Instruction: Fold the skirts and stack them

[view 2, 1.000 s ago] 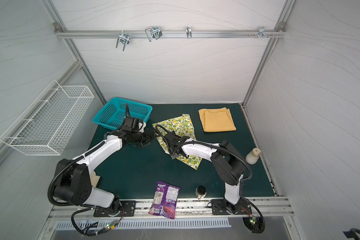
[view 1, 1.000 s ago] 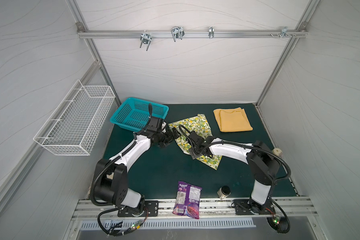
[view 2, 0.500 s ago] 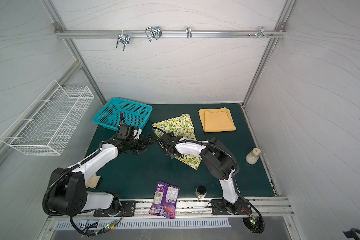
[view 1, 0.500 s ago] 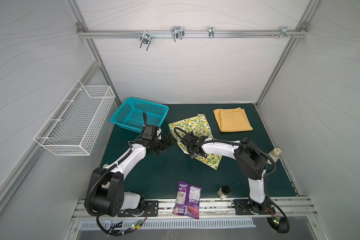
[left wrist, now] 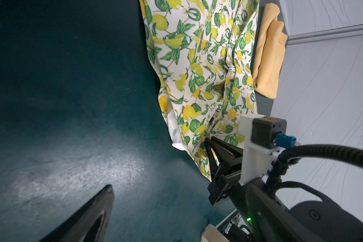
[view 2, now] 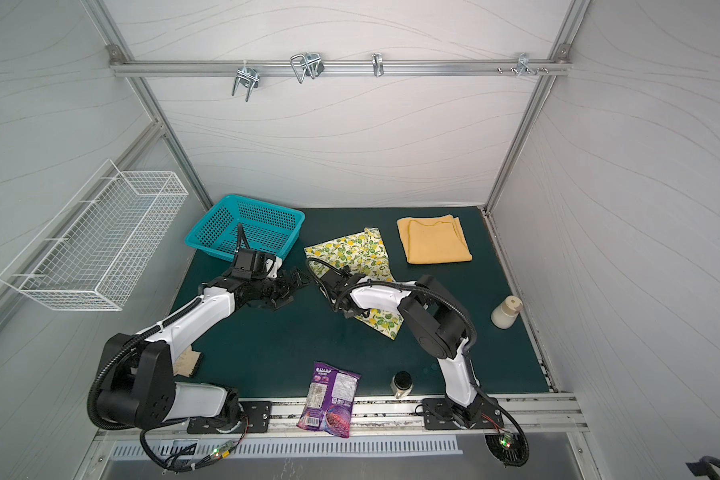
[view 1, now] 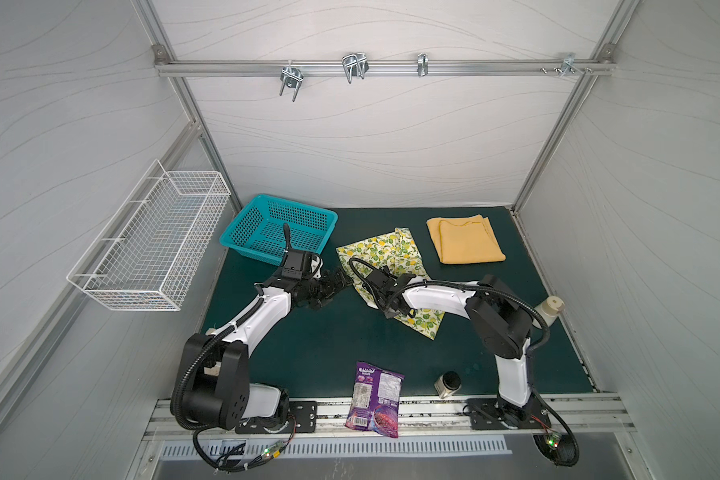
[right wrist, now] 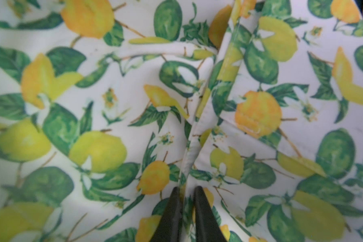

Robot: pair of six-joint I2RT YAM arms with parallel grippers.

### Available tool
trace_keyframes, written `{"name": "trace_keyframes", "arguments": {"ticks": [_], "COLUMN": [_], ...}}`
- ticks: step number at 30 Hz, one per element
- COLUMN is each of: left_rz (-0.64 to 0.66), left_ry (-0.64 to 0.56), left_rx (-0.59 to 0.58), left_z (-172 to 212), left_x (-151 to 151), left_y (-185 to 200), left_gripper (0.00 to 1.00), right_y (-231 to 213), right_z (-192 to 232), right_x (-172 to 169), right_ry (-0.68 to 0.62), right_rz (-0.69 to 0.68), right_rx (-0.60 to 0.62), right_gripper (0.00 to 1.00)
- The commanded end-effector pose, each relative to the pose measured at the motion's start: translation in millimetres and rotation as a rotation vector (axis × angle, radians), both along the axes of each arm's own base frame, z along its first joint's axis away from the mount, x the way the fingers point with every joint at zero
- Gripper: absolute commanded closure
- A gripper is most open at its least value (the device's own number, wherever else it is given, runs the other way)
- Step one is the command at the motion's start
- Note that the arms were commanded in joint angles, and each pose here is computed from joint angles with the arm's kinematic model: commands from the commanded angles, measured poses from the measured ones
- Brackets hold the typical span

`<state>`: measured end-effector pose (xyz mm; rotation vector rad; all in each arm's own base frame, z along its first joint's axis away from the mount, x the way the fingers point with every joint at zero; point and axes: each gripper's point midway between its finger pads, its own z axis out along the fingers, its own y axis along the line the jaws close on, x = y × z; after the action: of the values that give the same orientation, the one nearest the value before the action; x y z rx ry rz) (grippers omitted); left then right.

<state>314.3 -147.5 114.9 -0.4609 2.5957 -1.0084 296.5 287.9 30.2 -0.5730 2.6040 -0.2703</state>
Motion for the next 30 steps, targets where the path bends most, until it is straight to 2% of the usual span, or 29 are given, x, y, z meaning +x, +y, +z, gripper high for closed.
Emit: {"name": "trace_keyframes", "arguments": {"ticks": [1,6,14,20,30], "left_rz": [-0.002,-0.008,-0.024,-0.03,-0.035], "left_ry": [-0.022,-0.035,-0.037,-0.027,-0.02], "left_rx": [-0.013,-0.021,-0.036,-0.051,-0.057], "left_z": [3,7,5,3,1], "left_x": [5,7,6,7,8], "left_y": [0,-1,-4,-7,-9], "left_gripper": [0.01,0.01,0.01,0.02,0.02], "right_y": [1,-10,-69,-119,-166], "right_z": [35,67,101,117,131], "right_x": [6,21,60,91,113], "right_ry": [-0.043,-0.066,-0.094,-0.104,-0.13], "right_rz": [-0.003,-0.022,-0.126,-0.238,-0.357], "right_rx": [0.063,0.115,0.16,0.172,0.27], "right_gripper": [0.9,0.95,0.95,0.95,0.95]}}
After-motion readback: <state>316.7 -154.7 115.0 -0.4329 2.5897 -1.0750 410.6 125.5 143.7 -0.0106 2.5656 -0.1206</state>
